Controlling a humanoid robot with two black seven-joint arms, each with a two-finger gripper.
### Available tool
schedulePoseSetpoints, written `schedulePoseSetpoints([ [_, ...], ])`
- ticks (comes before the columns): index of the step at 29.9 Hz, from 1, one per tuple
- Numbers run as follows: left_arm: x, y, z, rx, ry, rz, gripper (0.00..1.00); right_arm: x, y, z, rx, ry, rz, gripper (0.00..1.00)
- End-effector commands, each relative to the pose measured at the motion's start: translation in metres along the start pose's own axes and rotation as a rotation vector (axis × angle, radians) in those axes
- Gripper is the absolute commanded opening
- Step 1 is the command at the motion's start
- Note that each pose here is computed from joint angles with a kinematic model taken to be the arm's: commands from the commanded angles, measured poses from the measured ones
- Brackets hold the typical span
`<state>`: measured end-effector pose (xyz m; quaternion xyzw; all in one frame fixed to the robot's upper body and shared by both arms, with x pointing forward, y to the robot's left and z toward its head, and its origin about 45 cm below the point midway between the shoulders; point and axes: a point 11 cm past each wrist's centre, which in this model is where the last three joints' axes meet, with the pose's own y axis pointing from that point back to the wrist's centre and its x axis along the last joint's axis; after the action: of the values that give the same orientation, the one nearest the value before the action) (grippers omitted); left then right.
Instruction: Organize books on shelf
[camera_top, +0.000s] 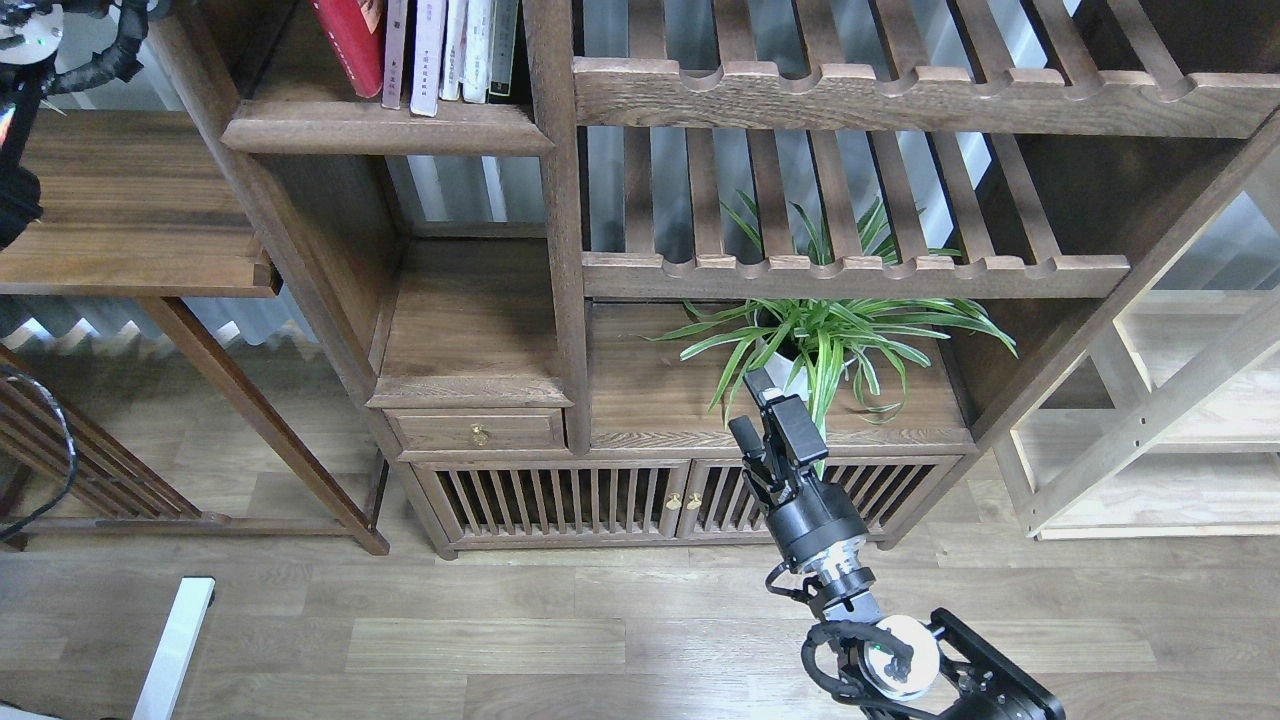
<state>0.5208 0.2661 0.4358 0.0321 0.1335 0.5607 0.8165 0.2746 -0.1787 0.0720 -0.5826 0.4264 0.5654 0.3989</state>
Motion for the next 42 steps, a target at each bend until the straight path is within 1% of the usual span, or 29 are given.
schedulePoseSetpoints([
  [1,0.0,-0.001,-0.001,0.005,-0.002,0.002,0.01,0.0,0.0,0.0,0.0,0.0,0.0,0.99],
  [10,0.0,-0.004,-0.009,0.029,-0.016,0.003,0.03,0.0,0.0,0.0,0.0,-0.001,-0.001,0.99],
  [12,-0.001,-0.005,-0.011,0.033,-0.015,0.002,0.04,0.0,0.0,0.0,0.0,-0.001,-0.001,0.99],
  [14,-0.003,-0.007,-0.013,0.038,-0.017,-0.002,0.08,0.0,0.0,0.0,0.0,-0.001,-0.001,0.99],
  [16,-0.004,-0.007,-0.014,0.041,-0.019,-0.003,0.08,0.0,0.0,0.0,0.0,-0.001,0.0,0.99],
  [20,-0.005,-0.008,-0.013,0.042,-0.035,0.004,0.2,0.003,0.004,0.003,-0.007,-0.004,0.01,0.99],
  [23,-0.002,-0.008,-0.013,0.046,-0.072,0.024,0.34,0.003,0.004,0.003,-0.007,-0.004,0.01,0.99],
  [26,-0.002,-0.008,-0.013,0.047,-0.09,0.035,0.43,0.003,0.004,0.003,-0.007,-0.004,0.01,0.99],
  [28,-0.003,-0.009,-0.013,0.047,-0.094,0.033,0.45,0.003,0.004,0.003,-0.007,-0.004,0.01,0.99],
  [35,-0.022,-0.015,-0.006,0.033,-0.097,-0.003,0.49,0.004,0.005,0.004,-0.008,-0.005,0.014,0.99],
  [42,-0.045,-0.022,-0.002,0.022,-0.094,-0.045,0.51,0.005,0.006,0.005,-0.011,-0.004,0.015,0.99],
])
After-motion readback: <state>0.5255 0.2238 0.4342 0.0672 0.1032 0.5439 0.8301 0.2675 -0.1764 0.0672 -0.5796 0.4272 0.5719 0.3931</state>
